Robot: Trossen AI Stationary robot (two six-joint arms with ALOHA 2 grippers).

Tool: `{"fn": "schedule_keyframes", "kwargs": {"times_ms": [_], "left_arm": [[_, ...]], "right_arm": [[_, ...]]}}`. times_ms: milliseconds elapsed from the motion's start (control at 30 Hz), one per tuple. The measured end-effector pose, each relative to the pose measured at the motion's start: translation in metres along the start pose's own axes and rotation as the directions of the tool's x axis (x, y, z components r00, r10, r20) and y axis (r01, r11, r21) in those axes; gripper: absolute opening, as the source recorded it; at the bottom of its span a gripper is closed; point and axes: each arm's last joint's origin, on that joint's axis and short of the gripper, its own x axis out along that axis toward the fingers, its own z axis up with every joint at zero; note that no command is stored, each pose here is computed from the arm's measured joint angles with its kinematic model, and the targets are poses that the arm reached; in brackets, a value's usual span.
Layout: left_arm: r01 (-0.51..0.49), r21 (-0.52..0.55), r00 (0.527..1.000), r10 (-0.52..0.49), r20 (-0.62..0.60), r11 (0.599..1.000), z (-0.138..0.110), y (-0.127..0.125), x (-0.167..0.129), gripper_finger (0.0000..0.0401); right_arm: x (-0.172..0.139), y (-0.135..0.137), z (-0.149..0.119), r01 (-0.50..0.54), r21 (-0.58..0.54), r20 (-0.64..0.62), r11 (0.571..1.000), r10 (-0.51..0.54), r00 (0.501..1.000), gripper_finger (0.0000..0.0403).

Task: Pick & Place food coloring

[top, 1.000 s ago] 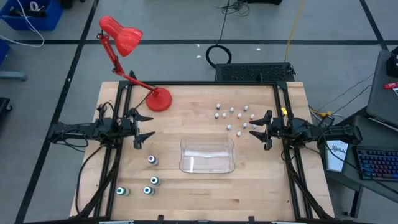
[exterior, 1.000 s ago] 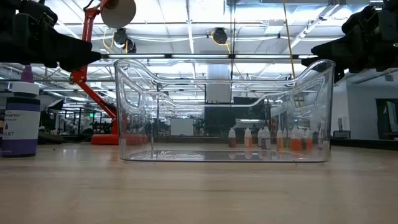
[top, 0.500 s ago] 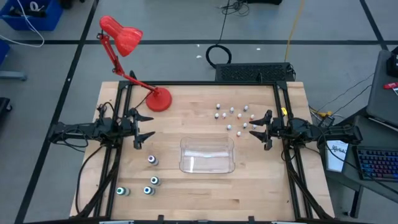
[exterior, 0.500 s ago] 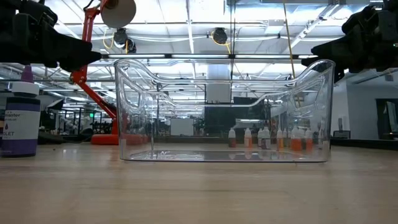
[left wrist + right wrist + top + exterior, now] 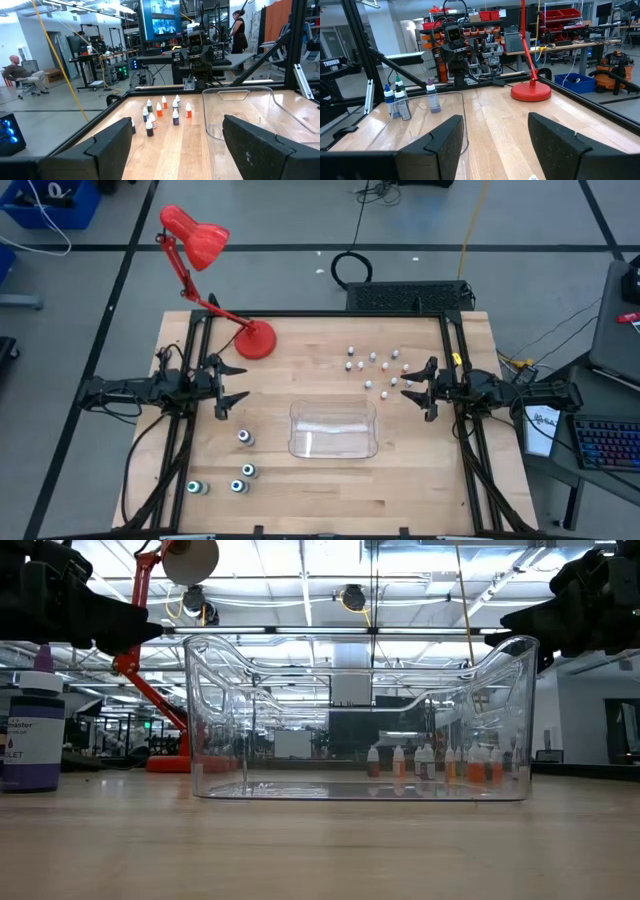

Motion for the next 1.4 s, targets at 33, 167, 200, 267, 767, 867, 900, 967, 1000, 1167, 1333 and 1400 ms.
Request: {"fn": "schedule_keyframes", "kwargs": {"times_ms": [33,167,200,267,767,867,900,967,1000,1167,1333,1400], "left_arm": [[0.000,0.000,1.000,0.000,0.000,1.000,0.0000,0.0000,0.0000,0.0306],[0.000,0.000,1.000,0.000,0.000,1.000,0.0000,0.0000,0.0000,0.0306],[0.000,0.000,1.000,0.000,0.000,1.000,0.0000,0.0000,0.0000,0.0306],[0.000,0.000,1.000,0.000,0.000,1.000,0.0000,0.0000,0.0000,0.0306],[0.000,0.000,1.000,0.000,0.000,1.000,0.0000,0.0000,0.0000,0.0306],[0.000,0.000,1.000,0.000,0.000,1.000,0.0000,0.0000,0.0000,0.0306],[0.000,0.000,1.000,0.000,0.000,1.000,0.0000,0.0000,0.0000,0.0306],[0.000,0.000,1.000,0.000,0.000,1.000,0.0000,0.0000,0.0000,0.0306],[0.000,0.000,1.000,0.000,0.000,1.000,0.0000,0.0000,0.0000,0.0306],[0.000,0.000,1.000,0.000,0.000,1.000,-0.0001,0.0000,0.0000,0.0306],[0.000,0.000,1.000,0.000,0.000,1.000,0.0000,0.0000,0.0000,0.0306],[0.000,0.000,1.000,0.000,0.000,1.000,-0.0001,0.0000,0.0000,0.0306]], "right_arm": [[0.0000,0.0000,0.0000,0.000,0.000,0.000,1.000,0.000,1.000,0.0210],[0.0000,0.0000,0.0000,0.000,0.000,0.000,1.000,0.000,1.000,0.0210],[0.0000,0.0000,0.0000,0.000,0.000,0.000,1.000,0.000,1.000,0.0210],[0.0000,0.0000,0.0000,0.000,0.000,0.000,1.000,0.000,1.000,0.0210],[0.0000,0.0000,0.0000,0.000,0.000,0.000,1.000,0.000,1.000,0.0210],[0.0000,0.0000,0.0000,0.000,0.000,0.000,1.000,0.000,1.000,0.0210],[0.0000,0.0000,0.0000,0.000,0.000,0.000,1.000,0.000,1.000,0.0210],[0.0000,0.0000,0.0000,0.000,0.000,0.000,1.000,0.000,1.000,0.0210],[0.0000,0.0000,0.0000,0.000,0.000,0.000,1.000,0.000,1.000,0.0210],[0.0000,0.0002,0.0017,-0.002,0.003,0.017,1.000,0.002,1.000,0.0210],[-0.0001,0.0005,0.0047,-0.006,0.009,0.049,1.000,0.005,0.999,0.0210],[-0.0002,0.0006,0.0060,-0.007,0.011,0.061,1.000,0.007,0.998,0.0210]]}}
